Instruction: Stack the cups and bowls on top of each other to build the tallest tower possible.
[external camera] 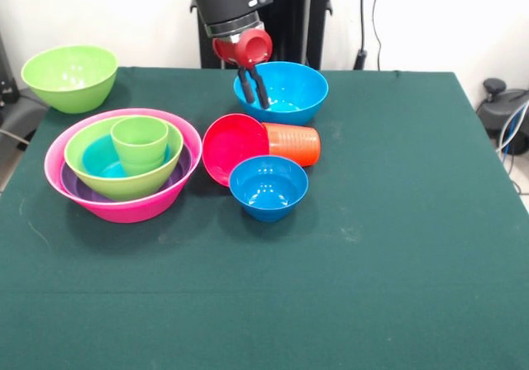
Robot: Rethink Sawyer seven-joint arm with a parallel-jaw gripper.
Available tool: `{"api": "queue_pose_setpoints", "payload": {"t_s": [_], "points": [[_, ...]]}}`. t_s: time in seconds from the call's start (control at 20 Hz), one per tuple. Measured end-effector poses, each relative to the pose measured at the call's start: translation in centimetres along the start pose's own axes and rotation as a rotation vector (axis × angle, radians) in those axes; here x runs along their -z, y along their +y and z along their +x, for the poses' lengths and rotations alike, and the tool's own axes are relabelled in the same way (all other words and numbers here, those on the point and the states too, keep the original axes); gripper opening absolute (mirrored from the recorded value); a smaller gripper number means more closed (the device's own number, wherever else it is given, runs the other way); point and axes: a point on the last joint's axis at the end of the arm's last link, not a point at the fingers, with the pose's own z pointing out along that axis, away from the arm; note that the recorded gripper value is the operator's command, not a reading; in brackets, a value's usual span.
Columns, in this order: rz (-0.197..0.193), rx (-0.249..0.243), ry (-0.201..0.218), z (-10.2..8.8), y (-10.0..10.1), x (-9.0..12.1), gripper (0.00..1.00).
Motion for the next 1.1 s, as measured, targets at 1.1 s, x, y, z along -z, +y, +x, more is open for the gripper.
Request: {"api": "queue_pose_setpoints", "payload": {"t_s": [1.1], "points": [[-0.025, 0.076, -0.144, -2.0, 0.5, 1.1, 1.00]]}}
